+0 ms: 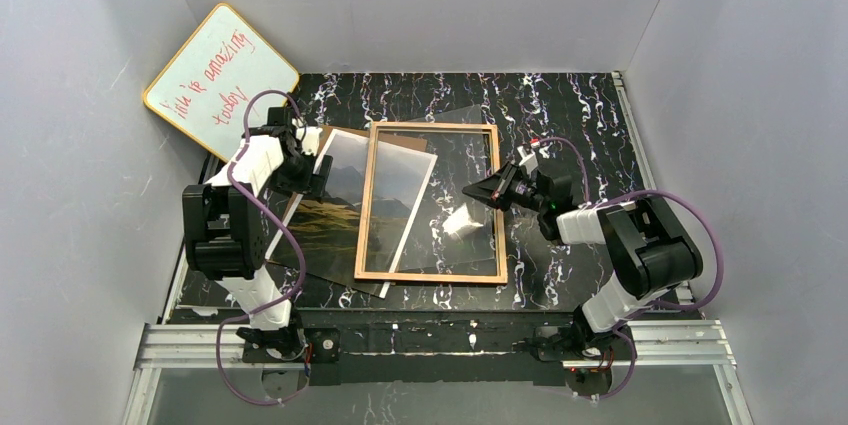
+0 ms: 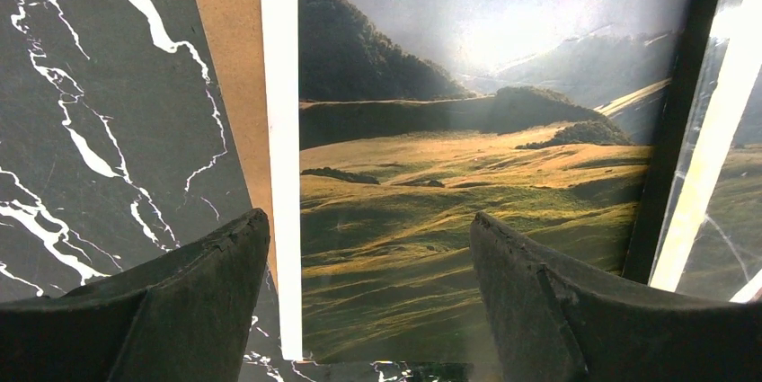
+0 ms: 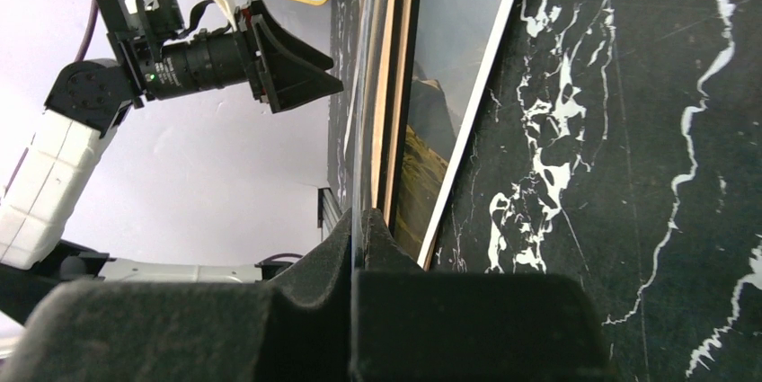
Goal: Put the photo into the frame
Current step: Adjust the photo frame item on the photo frame.
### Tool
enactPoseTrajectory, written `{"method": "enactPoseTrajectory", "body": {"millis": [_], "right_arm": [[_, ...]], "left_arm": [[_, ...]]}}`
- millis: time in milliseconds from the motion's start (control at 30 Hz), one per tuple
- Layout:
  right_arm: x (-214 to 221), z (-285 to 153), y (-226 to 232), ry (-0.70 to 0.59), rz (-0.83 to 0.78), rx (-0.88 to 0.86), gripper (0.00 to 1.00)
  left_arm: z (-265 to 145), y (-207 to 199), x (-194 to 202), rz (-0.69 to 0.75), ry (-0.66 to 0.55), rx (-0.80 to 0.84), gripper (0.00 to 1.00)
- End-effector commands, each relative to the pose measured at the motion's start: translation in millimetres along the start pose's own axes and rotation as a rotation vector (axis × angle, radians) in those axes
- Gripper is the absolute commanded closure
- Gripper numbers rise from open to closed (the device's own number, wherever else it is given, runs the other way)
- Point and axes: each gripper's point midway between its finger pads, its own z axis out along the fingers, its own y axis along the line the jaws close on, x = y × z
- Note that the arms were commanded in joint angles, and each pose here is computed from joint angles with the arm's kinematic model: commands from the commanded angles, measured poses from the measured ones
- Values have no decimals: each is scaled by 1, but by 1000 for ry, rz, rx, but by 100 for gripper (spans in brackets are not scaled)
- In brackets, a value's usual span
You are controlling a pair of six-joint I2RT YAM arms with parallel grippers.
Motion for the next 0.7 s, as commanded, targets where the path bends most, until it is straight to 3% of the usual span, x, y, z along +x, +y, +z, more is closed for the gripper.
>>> {"method": "enactPoseTrajectory", "body": {"millis": [0,667], "right_arm": [[-13,-5,10,-51,-75,-30,99],[-10,-12,-13,-69,-11,16,99]], "left_arm": [[-12,-16,3,44,-11,28,21],[-14,-17,2,61,-14,25,21]]}}
